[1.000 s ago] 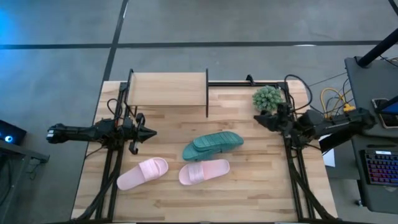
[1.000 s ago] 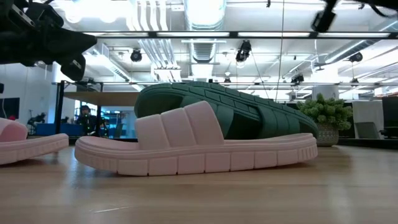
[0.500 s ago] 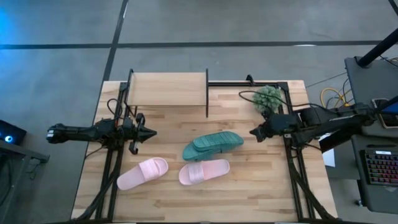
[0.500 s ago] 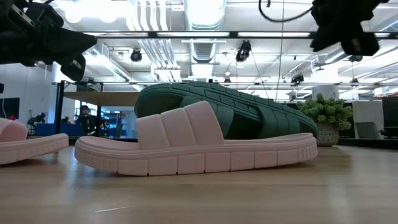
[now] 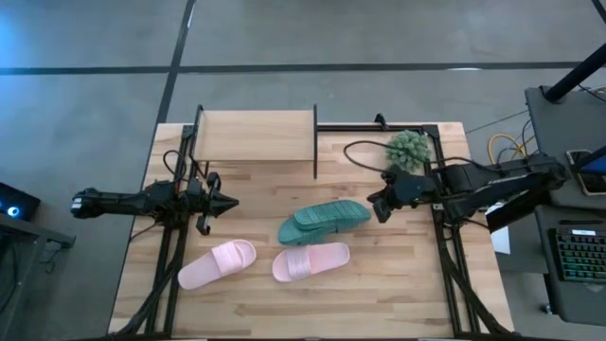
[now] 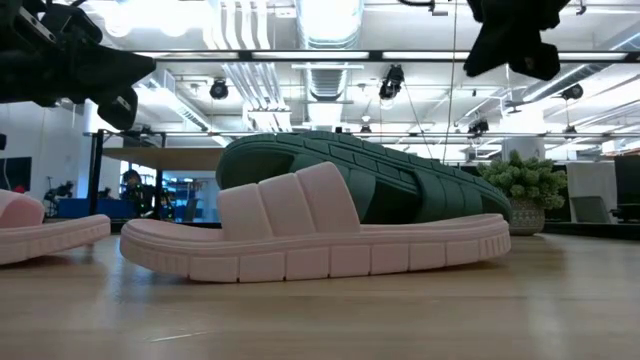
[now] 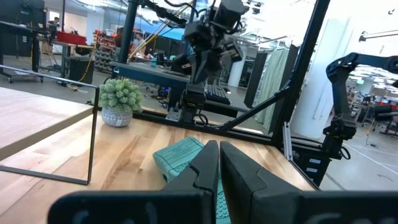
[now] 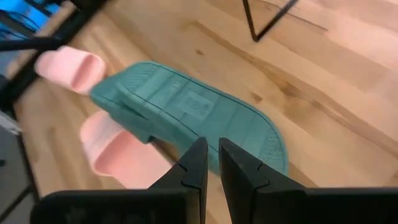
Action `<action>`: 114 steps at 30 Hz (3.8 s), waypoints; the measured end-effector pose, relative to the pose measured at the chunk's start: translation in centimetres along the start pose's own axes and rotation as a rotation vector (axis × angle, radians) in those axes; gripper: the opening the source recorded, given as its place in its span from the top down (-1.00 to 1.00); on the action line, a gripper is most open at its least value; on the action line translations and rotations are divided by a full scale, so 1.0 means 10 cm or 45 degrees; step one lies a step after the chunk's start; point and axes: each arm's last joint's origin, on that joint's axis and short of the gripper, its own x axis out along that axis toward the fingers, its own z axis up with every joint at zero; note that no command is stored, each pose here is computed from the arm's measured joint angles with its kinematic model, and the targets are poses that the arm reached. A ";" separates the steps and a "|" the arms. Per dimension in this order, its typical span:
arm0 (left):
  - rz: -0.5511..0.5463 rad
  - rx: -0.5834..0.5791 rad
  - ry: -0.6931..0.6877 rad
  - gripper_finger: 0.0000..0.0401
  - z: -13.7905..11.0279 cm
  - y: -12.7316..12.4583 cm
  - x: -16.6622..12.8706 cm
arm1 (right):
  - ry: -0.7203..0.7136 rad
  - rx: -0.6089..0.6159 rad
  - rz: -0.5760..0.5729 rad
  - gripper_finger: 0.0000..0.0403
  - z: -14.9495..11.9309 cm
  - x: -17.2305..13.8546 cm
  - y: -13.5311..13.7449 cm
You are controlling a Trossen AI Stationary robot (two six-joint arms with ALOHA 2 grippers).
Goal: Pick and place slides into the shelf
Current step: Put the bottom blue slide on the shelf
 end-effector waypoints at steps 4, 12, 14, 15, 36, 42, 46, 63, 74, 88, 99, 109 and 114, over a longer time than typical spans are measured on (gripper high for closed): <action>0.000 0.000 0.000 0.99 0.00 0.00 0.00 | 0.038 0.061 -0.084 0.83 0.00 0.11 -0.03; -0.020 -0.048 -0.209 0.99 0.15 -0.03 -0.01 | 0.100 0.049 -0.166 0.69 -0.02 0.22 -0.06; -0.051 -0.098 -0.313 0.99 0.23 -0.05 -0.03 | 0.105 0.034 -0.173 0.57 -0.02 0.24 -0.06; -0.067 -0.121 -0.362 0.99 0.27 -0.05 -0.04 | 0.107 0.028 -0.175 0.50 -0.03 0.25 -0.06; -0.184 -0.153 -0.836 0.99 0.59 -0.12 -0.21 | 0.057 0.002 -0.207 -0.02 0.11 0.29 -0.14; -0.137 -0.140 -0.879 0.99 0.63 -0.11 -0.23 | -0.001 0.190 -0.243 -0.02 0.13 0.29 -0.17; -0.158 -0.143 -0.931 0.99 0.70 -0.13 -0.26 | -0.027 0.251 -0.267 -0.02 0.14 0.32 -0.17; -0.125 -0.197 -1.131 0.99 0.84 -0.14 -0.37 | -0.011 0.379 -0.253 -0.02 0.16 0.74 -0.02; 0.108 -0.144 -0.557 0.99 0.82 -0.13 -0.11 | 0.046 0.211 -0.290 -0.02 0.31 0.56 0.09; 0.276 0.026 0.117 0.99 1.09 -0.21 0.37 | 0.413 0.079 -0.389 -0.02 0.15 0.41 0.02; 0.324 0.018 0.273 0.99 0.99 -0.20 0.64 | 0.421 -0.180 -0.451 -0.02 -0.33 0.42 0.11; 0.356 0.074 0.430 0.99 0.84 -0.16 0.72 | 0.443 -0.524 -0.559 -0.02 -0.68 0.60 0.04; 0.367 0.078 0.472 0.99 0.81 -0.16 0.71 | 0.513 -0.651 -0.566 -0.02 -0.78 0.82 0.06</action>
